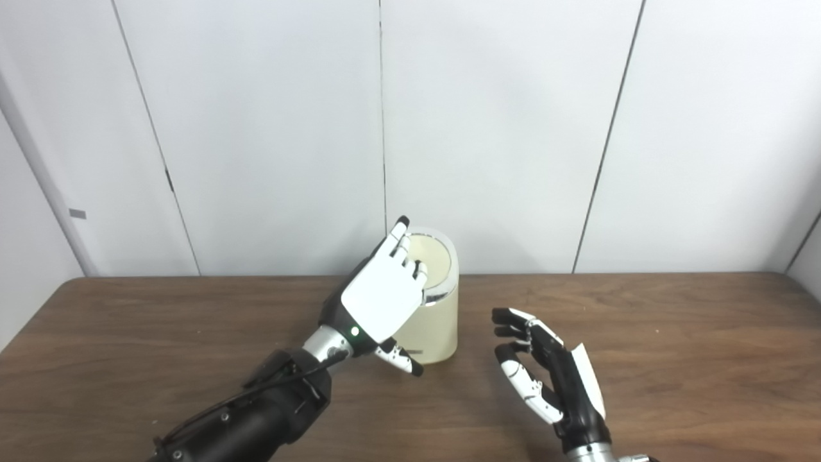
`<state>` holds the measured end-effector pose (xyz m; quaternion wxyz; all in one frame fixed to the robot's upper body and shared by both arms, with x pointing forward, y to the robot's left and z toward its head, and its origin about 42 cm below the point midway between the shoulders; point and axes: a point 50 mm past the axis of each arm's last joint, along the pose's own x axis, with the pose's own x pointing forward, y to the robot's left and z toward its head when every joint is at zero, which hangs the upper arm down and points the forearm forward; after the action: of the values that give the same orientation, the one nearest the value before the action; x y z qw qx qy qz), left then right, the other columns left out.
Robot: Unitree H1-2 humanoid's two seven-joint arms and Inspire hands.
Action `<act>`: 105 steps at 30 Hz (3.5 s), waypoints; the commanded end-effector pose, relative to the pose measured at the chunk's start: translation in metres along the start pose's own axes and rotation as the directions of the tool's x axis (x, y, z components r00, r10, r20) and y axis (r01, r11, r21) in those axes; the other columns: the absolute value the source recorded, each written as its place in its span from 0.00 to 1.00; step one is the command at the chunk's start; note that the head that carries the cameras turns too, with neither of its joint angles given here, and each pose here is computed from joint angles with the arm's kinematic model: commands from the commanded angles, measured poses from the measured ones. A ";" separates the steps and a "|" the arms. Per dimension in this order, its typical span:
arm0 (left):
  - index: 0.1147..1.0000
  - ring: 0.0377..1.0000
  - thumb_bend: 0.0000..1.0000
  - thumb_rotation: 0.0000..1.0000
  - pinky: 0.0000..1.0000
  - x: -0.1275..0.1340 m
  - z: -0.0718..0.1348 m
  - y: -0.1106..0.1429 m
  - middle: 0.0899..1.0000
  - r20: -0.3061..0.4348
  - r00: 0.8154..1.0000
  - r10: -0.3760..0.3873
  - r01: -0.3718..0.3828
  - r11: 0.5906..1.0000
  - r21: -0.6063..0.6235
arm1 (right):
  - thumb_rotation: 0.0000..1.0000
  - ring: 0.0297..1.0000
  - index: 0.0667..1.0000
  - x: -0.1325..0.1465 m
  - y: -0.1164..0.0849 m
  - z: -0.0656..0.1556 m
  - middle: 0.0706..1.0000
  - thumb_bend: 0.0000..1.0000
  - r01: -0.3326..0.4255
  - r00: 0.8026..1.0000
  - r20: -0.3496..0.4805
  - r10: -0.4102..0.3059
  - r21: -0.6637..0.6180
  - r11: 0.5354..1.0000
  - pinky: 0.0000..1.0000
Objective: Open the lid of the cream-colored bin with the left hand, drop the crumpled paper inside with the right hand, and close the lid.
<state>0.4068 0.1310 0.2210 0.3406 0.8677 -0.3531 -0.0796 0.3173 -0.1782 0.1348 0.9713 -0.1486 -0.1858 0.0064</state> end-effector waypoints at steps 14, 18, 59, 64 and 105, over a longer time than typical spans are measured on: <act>0.71 0.87 0.92 0.99 1.00 -0.067 0.095 -0.072 0.72 0.518 0.767 -0.379 0.420 0.907 0.042 | 0.72 0.72 0.73 0.012 0.006 0.007 0.74 0.22 0.012 0.997 0.071 -0.014 0.018 1.000 0.61; 0.71 0.87 0.91 1.00 1.00 -0.068 0.094 -0.073 0.72 0.555 0.748 -0.363 0.413 0.910 0.038 | 0.72 0.72 0.73 0.013 0.006 0.006 0.74 0.23 0.014 0.997 0.070 -0.016 0.023 1.000 0.61; 0.80 0.88 0.70 0.99 1.00 -0.042 0.057 -0.057 0.82 0.259 0.953 -0.157 0.247 0.899 -0.361 | 0.61 0.72 0.73 0.012 0.007 0.002 0.74 0.19 0.011 0.999 0.046 -0.012 0.003 1.000 0.61; 0.84 0.91 0.69 0.97 1.00 -0.034 0.048 -0.052 0.86 0.193 0.960 -0.201 0.264 0.883 -0.389 | 0.60 0.72 0.73 0.012 0.006 0.001 0.74 0.19 0.008 0.998 0.055 -0.007 -0.007 1.000 0.61; 1.00 1.00 0.74 1.00 1.00 -0.029 0.039 -0.040 1.00 0.010 0.961 -0.277 0.210 0.705 -0.677 | 0.61 0.73 0.74 0.013 0.010 -0.002 0.75 0.19 -0.004 0.999 0.039 0.005 -0.021 1.000 0.62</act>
<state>0.3924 0.1387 0.1902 0.6483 0.7052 -0.2419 -0.1549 0.3285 -0.1714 0.1338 0.9695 -0.1583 -0.1871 0.0060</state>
